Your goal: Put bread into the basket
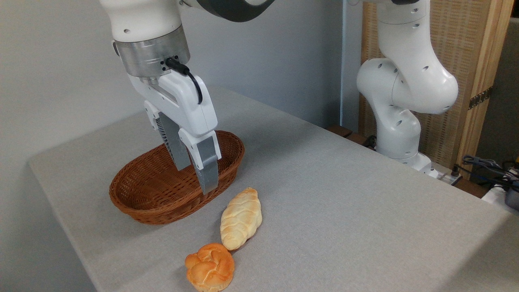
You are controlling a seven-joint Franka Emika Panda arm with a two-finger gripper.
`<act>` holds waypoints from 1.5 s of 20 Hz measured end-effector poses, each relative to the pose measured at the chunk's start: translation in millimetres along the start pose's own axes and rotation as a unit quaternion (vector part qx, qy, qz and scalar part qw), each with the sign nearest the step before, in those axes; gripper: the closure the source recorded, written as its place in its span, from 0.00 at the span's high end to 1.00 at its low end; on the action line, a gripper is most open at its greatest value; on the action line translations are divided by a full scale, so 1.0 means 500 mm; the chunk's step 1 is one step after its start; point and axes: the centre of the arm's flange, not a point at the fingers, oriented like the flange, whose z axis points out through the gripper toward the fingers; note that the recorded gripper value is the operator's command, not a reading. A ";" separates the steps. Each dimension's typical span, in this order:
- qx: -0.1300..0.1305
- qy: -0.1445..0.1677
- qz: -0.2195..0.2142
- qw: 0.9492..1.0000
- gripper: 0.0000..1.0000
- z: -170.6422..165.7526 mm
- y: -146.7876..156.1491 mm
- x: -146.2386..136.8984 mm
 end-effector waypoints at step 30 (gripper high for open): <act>0.010 -0.002 -0.014 1.000 1.00 0.054 -0.010 -0.015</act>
